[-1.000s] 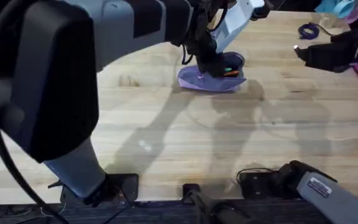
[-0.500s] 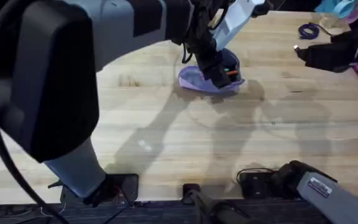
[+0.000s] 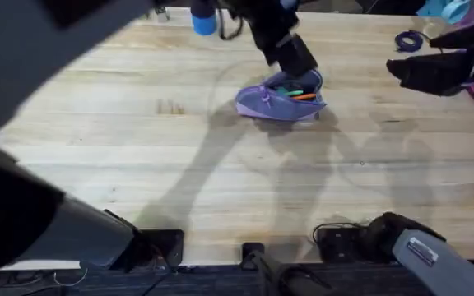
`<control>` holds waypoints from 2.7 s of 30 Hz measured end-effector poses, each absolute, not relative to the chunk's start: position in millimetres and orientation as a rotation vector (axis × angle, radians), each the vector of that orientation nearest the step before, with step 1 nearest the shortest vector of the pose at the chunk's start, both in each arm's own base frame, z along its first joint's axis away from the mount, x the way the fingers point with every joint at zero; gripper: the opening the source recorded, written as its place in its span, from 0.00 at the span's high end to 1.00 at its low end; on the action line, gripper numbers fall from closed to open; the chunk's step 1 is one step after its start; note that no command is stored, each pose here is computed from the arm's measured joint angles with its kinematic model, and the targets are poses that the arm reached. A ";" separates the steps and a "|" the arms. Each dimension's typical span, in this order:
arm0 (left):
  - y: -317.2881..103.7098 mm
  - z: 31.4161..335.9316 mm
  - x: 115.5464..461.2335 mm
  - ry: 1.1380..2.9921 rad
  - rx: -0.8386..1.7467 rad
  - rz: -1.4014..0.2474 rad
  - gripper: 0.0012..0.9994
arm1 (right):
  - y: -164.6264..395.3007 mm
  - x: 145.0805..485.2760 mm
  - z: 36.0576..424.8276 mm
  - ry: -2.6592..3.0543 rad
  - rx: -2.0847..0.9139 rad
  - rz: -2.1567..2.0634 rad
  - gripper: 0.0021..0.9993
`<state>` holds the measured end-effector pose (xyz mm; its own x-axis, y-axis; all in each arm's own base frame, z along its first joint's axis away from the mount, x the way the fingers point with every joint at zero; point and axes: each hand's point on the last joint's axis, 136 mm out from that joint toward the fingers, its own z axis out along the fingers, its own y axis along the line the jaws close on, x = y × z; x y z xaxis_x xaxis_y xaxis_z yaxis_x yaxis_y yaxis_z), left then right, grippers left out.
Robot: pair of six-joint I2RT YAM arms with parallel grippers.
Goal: Unzip the bag, pick up the pens from the table one at a time and place them inside, then zip the bag closed.
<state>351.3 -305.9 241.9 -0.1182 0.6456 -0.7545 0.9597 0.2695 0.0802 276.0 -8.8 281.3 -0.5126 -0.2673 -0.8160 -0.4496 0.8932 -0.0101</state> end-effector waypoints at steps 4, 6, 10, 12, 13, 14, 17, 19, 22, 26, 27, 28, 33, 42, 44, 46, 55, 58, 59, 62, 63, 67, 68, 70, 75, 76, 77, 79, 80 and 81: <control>-279.7 265.5 355.5 1.832 1.407 -0.535 0.00 | 9.6 269.4 291.7 2.087 -0.581 0.264 0.00; -268.9 266.5 349.5 1.843 1.425 -0.540 0.00 | 18.0 266.1 295.6 2.067 -0.608 0.271 0.00; -253.0 257.5 334.5 1.873 1.492 -0.579 0.00 | 34.6 259.8 301.5 2.041 -0.646 0.302 0.00; -244.8 252.7 328.8 1.889 1.520 -0.598 0.00 | 42.6 257.0 303.5 2.034 -0.656 0.325 0.00; -240.2 251.1 327.0 1.892 1.531 -0.607 0.00 | 46.2 255.8 303.9 2.035 -0.657 0.337 0.00; -235.8 250.1 326.2 1.892 1.539 -0.612 0.00 | 49.3 254.7 303.9 2.039 -0.657 0.343 0.00; -223.4 248.3 324.5 1.885 1.558 -0.629 0.00 | 58.1 251.8 300.8 2.062 -0.667 0.348 0.00; -214.8 246.9 323.6 1.890 1.564 -0.639 0.00 | 66.3 250.2 298.8 2.070 -0.694 0.354 0.00; -201.5 244.8 324.7 1.897 1.561 -0.642 0.00 | 79.5 247.1 296.1 2.077 -0.739 0.362 0.00; -189.2 236.4 325.5 1.894 1.547 -0.676 0.00 | 88.8 244.8 292.4 2.101 -0.752 0.357 0.00; -186.6 231.7 324.3 1.894 1.545 -0.693 0.00 | 90.4 244.7 292.0 2.104 -0.753 0.356 0.00; -183.8 225.7 322.3 1.897 1.545 -0.712 0.00 | 91.6 244.8 292.1 2.105 -0.751 0.355 0.00; -173.8 196.4 313.1 1.898 1.546 -0.785 0.00 | 94.0 246.5 293.5 2.117 -0.711 0.367 0.00; -152.8 153.3 322.3 1.868 1.470 -0.779 0.00 | 108.0 238.8 291.0 2.143 -0.707 0.433 0.00; -149.4 147.8 322.6 1.867 1.455 -0.780 0.00 | 114.7 235.4 290.6 2.144 -0.723 0.453 0.00; -148.8 143.1 322.6 1.862 1.453 -0.777 0.00 | 119.7 232.8 289.9 2.153 -0.721 0.471 0.00; -150.1 135.3 322.0 1.843 1.457 -0.772 0.00 | 136.4 224.2 284.9 2.239 -0.610 0.525 0.00; -150.4 135.6 322.0 1.841 1.457 -0.774 0.00 | 147.3 218.2 283.4 2.277 -0.556 0.587 0.00; -150.6 135.9 321.7 1.841 1.455 -0.777 0.00 | 152.1 216.0 282.0 2.297 -0.533 0.618 0.00; -152.1 136.9 317.8 1.844 1.448 -0.807 0.00 | 166.6 211.0 273.9 2.377 -0.463 0.708 0.00; -152.9 137.9 317.5 1.838 1.446 -0.814 0.00 | 170.6 209.6 269.5 2.410 -0.442 0.730 0.00; -154.9 140.5 316.7 1.821 1.441 -0.831 0.00 | 179.8 211.3 255.3 2.502 -0.374 0.768 0.00; -155.1 140.9 316.6 1.815 1.444 -0.831 0.00 | 180.7 212.5 252.4 2.519 -0.359 0.772 0.00; -155.6 141.5 316.4 1.800 1.453 -0.829 0.00 | 182.3 215.4 247.9 2.542 -0.336 0.774 0.00; -156.3 142.5 316.1 1.753 1.487 -0.812 0.00 | 186.2 223.1 232.4 2.608 -0.307 0.761 0.00; -156.4 142.5 316.1 1.742 1.496 -0.806 0.00 | 186.6 225.0 228.5 2.622 -0.303 0.752 0.00; -156.4 142.6 316.1 1.731 1.505 -0.800 0.00 | 186.6 227.1 224.1 2.638 -0.297 0.737 0.00; -156.6 142.9 316.1 1.707 1.523 -0.788 0.00 | 185.3 231.4 216.1 2.660 -0.290 0.689 0.00; -156.6 143.0 316.3 1.697 1.531 -0.783 0.00 | 184.1 233.3 213.3 2.665 -0.287 0.661 0.00; -156.7 143.1 316.7 1.688 1.537 -0.776 0.00 | 182.7 235.2 211.1 2.667 -0.286 0.631 0.00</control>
